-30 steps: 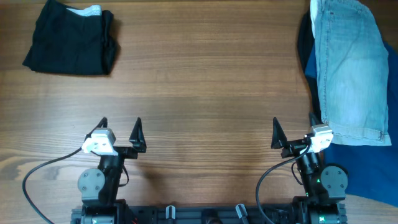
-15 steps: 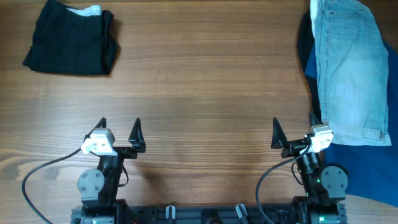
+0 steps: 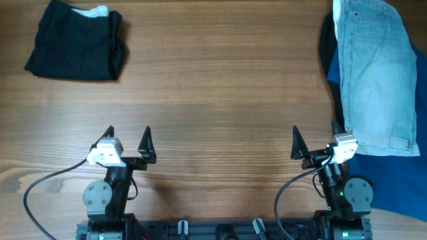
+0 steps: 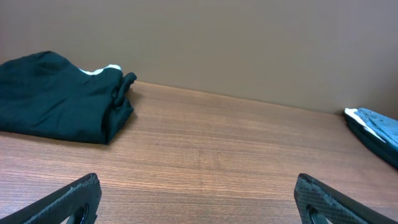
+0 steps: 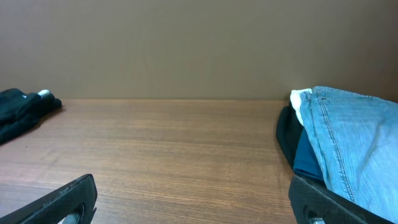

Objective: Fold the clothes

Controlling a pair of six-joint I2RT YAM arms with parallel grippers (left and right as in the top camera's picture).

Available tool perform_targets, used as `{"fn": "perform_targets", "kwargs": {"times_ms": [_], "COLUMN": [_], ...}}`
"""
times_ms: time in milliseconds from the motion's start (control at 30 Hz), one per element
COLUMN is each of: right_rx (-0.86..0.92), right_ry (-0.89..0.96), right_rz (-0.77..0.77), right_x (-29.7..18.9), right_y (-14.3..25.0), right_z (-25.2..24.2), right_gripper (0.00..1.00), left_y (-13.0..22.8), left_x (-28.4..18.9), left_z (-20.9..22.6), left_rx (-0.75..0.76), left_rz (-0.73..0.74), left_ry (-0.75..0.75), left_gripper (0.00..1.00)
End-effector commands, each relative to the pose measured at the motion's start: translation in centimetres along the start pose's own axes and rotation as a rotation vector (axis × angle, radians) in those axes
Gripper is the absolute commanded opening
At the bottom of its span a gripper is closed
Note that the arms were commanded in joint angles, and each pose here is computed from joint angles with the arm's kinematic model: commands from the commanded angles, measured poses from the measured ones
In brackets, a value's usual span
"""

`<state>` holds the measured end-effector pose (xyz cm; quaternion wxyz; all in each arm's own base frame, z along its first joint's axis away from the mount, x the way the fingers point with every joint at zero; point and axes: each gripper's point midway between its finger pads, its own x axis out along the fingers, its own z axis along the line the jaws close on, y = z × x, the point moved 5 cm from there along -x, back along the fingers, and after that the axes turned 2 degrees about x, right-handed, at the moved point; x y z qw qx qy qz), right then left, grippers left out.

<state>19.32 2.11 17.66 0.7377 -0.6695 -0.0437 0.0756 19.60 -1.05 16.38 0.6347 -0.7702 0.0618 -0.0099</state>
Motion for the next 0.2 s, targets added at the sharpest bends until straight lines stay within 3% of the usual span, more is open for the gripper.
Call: {"fn": "perform_targets", "kwargs": {"times_ms": [0, 167], "right_rx": [-0.006, -0.006], "right_ry": [0.009, 0.009], "right_rz": [-0.008, -0.008], "right_x": [-0.03, -0.03], "right_y": [-0.07, -0.07], "right_z": [-0.07, -0.07], "right_gripper": [1.0, 1.0], "left_y": [0.06, 0.06], "left_x": [-0.04, -0.04], "left_z": [0.22, 0.22], "left_rx": [0.015, 0.015], "left_rz": [-0.004, -0.004], "left_ry": [-0.012, -0.012], "left_gripper": [1.0, 1.0]}}
